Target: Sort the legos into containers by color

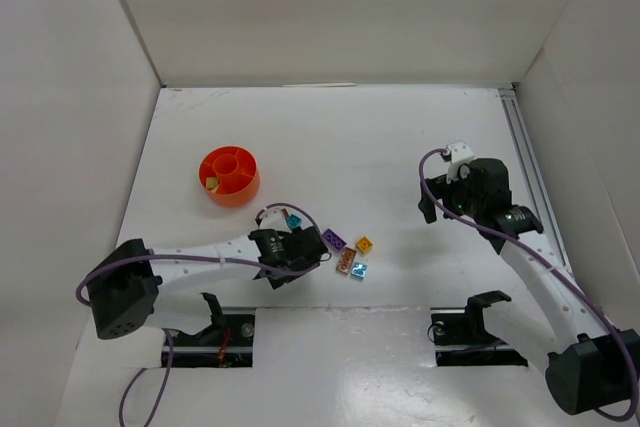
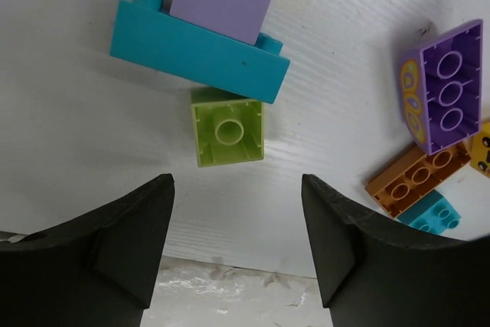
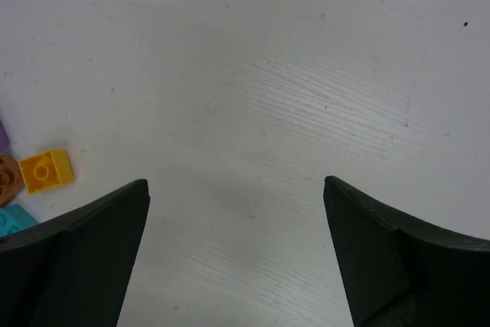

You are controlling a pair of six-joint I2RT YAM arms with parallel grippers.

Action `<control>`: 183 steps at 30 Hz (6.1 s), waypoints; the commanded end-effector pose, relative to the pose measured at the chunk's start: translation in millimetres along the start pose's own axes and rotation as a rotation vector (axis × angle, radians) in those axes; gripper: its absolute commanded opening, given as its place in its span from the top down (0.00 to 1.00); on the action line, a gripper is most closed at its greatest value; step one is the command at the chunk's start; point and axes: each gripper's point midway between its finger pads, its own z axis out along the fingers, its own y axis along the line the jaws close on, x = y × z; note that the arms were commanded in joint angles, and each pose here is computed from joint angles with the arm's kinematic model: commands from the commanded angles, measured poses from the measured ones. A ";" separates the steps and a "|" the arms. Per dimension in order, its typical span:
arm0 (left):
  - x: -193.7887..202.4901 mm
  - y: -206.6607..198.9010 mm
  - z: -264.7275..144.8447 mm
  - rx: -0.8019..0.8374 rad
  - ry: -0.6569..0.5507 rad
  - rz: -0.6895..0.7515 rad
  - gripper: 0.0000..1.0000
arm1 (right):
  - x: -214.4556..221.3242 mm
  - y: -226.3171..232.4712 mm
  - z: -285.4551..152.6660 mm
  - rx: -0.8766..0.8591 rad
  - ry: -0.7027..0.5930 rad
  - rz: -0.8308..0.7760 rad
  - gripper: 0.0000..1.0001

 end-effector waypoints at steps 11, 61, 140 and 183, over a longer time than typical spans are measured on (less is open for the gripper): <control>-27.3 8.8 22.4 -0.059 -0.101 -0.086 0.44 | -12.9 -1.2 -4.1 0.001 -0.056 -0.012 0.00; -346.2 83.4 -35.3 -0.056 -0.612 -0.179 0.77 | -11.8 -24.7 -2.3 0.130 0.003 0.005 0.00; -130.4 -38.5 -50.2 0.407 -0.215 0.136 0.00 | 94.1 213.2 14.7 -0.449 0.160 -0.474 0.16; -192.7 44.0 -81.4 0.137 -0.420 -0.278 0.00 | 41.0 247.1 8.4 -0.502 -0.002 -0.543 0.78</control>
